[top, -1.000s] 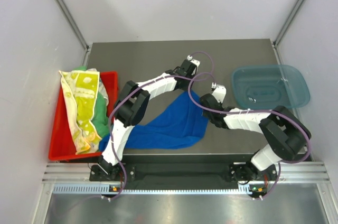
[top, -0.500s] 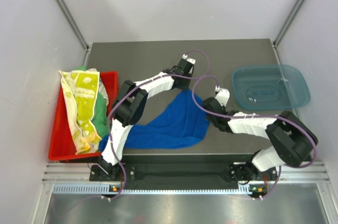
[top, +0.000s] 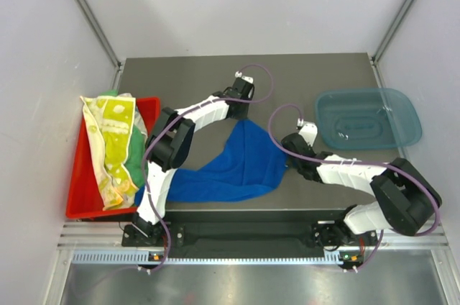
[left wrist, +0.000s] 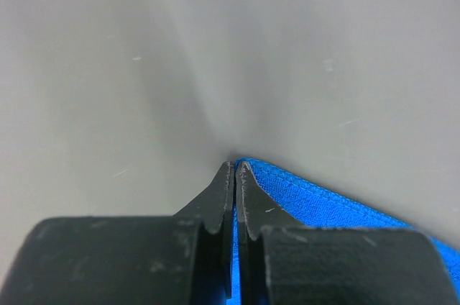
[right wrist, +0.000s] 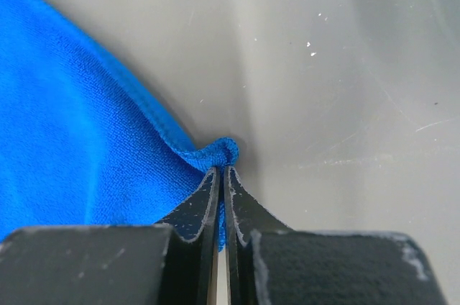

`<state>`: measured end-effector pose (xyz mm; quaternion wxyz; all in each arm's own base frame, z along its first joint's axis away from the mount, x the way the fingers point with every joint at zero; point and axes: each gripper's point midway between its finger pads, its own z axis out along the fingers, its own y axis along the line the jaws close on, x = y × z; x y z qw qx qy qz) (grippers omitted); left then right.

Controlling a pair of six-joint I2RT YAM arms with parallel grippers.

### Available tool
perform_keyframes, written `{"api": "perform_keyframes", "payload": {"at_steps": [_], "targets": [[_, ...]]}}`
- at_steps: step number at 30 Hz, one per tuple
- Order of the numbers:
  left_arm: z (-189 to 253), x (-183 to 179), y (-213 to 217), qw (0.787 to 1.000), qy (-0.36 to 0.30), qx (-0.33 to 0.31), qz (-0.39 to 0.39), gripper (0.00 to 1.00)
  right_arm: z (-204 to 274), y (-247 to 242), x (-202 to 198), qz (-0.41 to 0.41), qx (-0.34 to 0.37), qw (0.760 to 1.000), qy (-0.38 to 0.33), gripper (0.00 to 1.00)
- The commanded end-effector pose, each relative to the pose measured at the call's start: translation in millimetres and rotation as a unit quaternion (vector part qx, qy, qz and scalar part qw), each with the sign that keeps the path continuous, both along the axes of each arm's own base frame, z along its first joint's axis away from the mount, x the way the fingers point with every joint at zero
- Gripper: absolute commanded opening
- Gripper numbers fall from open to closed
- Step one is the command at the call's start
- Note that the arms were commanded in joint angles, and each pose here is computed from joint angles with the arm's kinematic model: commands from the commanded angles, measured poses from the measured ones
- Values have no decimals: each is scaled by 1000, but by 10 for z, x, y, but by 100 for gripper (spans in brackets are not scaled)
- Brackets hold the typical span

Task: Fold and stack the towels
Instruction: Flatten out the crumpled towel

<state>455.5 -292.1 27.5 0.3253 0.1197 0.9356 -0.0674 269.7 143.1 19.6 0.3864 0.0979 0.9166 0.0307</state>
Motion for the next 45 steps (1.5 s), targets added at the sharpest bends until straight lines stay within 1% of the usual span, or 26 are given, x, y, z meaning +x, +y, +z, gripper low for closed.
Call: {"api": "perform_keyframes", "payload": {"at_steps": [1,6,8,12,13,15,16,18,22,23,24,26,28,29,30,31,32,33,34,35,37,38,39,40,42,45], "targets": [[-257,-247,553,994,60,76,40,0,56,-49,66,1,-8,1000,0,0],[-91,-232,548,996,41,65,44,0,282,-7,244,6,-5,1000,-20,0],[63,-221,539,997,25,51,45,0,391,1,294,13,-8,999,-30,0],[487,-214,512,999,-10,20,44,0,816,62,484,24,-6,997,-71,0],[703,-222,503,999,-28,7,42,0,940,71,505,28,-5,996,-82,0],[925,-244,501,998,-45,-3,39,0,1259,111,611,38,-6,993,-111,0],[1190,-259,491,997,-66,-16,38,0,1411,105,621,41,-6,992,-123,0],[1507,-292,486,995,-92,-20,33,0,1802,112,707,45,-8,986,-158,0],[2358,-442,467,985,-167,-43,23,0,2547,60,736,59,-17,974,-219,0],[2508,-474,486,982,-178,-48,24,0,2829,63,741,60,-9,969,-241,0],[2834,-517,519,976,-208,-62,26,0,2992,48,723,62,-7,965,-255,0],[3137,-621,511,969,-237,-73,20,0,3418,10,705,66,-7,954,-293,0],[3597,-760,519,955,-282,-90,11,0,3677,-33,665,68,-8,947,-313,0],[3721,-810,525,952,-293,-94,8,0,3937,-65,634,69,-7,939,-337,0],[3984,-874,555,943,-317,-104,6,0,4040,-75,624,71,-9,936,-346,0],[4088,-932,527,939,-326,-107,1,0,4141,-95,612,74,-16,933,-353,0],[4212,-974,533,934,-341,-105,-3,0,4394,-117,569,73,-7,924,-375,0],[4431,-1041,559,925,-362,-116,-3,0,4489,-133,557,73,-7,921,-383,0],[4531,-1103,517,920,-374,-120,-9,0,4577,-136,536,76,-9,918,-389,0],[4635,-1132,536,914,-388,-117,-9,0,4800,-163,481,76,0,909,-409,0],[4923,-1243,537,899,-416,-139,-13,0,4942,-188,466,75,-4,905,-419,0],[5025,-1275,559,892,-429,-140,-14,0,5139,-218,410,74,4,897,-436,0],[5196,-1325,590,881,-448,-155,-11,0,5200,-203,415,77,4,895,-440,0],[5265,-1367,581,875,-455,-163,-13,0,5353,-226,361,80,10,888,-452,0],[5453,-1453,627,860,-476,-184,-10,0,5467,-195,338,90,14,883,-461,0],[5600,-1579,652,846,-496,-193,-21,0,5663,-216,246,98,20,872,-479,0]]}}
